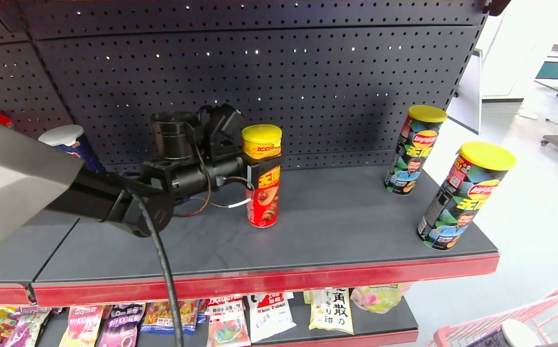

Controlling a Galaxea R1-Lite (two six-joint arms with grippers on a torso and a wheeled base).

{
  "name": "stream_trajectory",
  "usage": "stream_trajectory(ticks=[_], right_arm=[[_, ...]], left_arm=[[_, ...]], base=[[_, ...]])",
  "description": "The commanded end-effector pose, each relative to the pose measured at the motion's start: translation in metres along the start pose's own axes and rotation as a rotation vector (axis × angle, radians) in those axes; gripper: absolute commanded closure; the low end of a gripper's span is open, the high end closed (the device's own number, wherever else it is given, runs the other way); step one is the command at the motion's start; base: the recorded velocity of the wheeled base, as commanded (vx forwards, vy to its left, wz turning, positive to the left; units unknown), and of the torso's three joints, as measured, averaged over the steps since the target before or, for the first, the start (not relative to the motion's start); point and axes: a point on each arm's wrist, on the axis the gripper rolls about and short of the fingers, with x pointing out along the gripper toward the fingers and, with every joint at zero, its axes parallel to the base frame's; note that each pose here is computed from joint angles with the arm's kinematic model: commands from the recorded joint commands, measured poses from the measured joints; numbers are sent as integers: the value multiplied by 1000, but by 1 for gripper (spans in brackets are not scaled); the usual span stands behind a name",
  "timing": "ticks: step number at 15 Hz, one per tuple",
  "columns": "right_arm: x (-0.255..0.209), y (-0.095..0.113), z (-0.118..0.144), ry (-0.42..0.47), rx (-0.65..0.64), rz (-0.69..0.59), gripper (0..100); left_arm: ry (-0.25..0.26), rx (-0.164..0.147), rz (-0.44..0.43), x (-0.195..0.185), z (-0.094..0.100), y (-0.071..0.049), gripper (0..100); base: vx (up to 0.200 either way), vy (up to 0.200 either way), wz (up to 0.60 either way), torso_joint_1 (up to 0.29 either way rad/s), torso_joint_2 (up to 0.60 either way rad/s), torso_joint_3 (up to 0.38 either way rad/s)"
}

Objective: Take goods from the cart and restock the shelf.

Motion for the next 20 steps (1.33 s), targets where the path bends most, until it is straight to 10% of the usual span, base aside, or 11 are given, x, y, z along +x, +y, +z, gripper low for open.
stream_trajectory(ticks=[1,3,7,15,18,20], right_arm=[[0,0,0,1,0,1,100],[0,0,0,2,0,2,100],[0,0,4,-4,0,3,100],[0,-1,13,-15,1,2,100],[0,-2,18,-18,1,1,100],[0,-2,18,-19,1,-1,100]], left_arm=[[-29,15,-64,-36,20,-14,100],[-30,15,-118,-54,24,-25,100],[-21,112,-245,-79,2,-32,100],[4,75,-373,-70,-22,-21,100],[-50,122,-392,-58,-32,-14,100],[-84,97,-399,-54,-31,-15,100]], base=[[0,0,0,0,0,0],[0,0,0,0,0,0],[0,0,0,0,0,0],[0,0,0,0,0,0],[0,0,0,0,0,0],[0,0,0,0,0,0]])
